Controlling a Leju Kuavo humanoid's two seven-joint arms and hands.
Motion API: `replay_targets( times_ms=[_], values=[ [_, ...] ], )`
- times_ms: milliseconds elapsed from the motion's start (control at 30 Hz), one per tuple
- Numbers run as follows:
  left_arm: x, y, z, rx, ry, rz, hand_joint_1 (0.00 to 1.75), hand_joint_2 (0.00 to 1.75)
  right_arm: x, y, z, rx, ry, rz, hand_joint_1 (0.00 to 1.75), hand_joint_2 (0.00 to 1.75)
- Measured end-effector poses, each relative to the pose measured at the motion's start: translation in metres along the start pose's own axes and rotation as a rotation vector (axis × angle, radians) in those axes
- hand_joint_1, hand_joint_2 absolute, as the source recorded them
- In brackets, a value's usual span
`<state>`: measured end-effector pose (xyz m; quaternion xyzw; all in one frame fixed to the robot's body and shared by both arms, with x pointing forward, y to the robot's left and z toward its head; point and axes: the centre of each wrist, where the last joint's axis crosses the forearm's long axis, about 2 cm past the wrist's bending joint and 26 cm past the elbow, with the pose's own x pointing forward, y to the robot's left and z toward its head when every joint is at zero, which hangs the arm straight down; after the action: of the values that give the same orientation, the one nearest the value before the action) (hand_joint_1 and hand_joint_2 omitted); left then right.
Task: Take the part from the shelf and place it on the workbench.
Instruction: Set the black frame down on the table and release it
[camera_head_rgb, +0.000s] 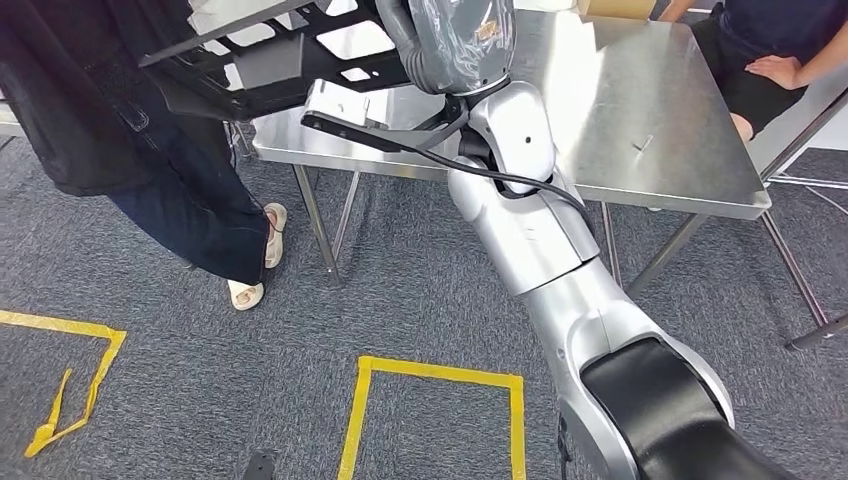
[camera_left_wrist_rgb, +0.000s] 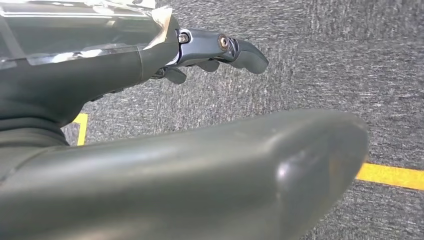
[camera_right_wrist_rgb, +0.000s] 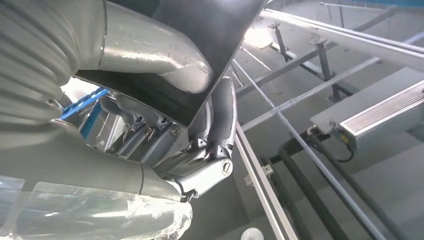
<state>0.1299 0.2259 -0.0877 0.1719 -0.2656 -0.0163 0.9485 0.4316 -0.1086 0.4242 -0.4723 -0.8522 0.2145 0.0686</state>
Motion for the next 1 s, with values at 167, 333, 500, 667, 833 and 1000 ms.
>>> replay_targets(
  times_ms=[167,333,500,667,833,1000],
  values=[
    [0.0,-0.001,0.0,-0.027,0.003,0.002,0.0,0.0,-0.007,0.0,-0.002,0.004,0.005,0.008,1.75,1.75],
    [0.002,-0.001,-0.001,-0.04,0.004,0.0,0.0,0.0,-0.014,-0.003,-0.007,0.018,-0.002,0.039,1.75,1.75],
    [0.001,0.0,-0.001,-0.047,0.009,-0.003,0.0,0.0,-0.019,-0.002,-0.012,0.064,0.002,0.078,1.75,1.75],
    [0.002,0.002,-0.002,-0.047,0.007,-0.01,0.0,0.0,-0.023,-0.003,-0.019,0.102,0.008,0.106,1.75,1.75],
    [0.004,0.002,-0.003,-0.049,0.003,-0.016,0.0,0.0,-0.027,0.0,-0.017,0.124,0.01,0.123,1.75,1.75],
    [0.0,0.002,-0.001,-0.05,0.014,-0.012,0.0,0.0,-0.035,0.009,-0.003,0.18,0.027,0.137,1.75,1.75]
  ],
)
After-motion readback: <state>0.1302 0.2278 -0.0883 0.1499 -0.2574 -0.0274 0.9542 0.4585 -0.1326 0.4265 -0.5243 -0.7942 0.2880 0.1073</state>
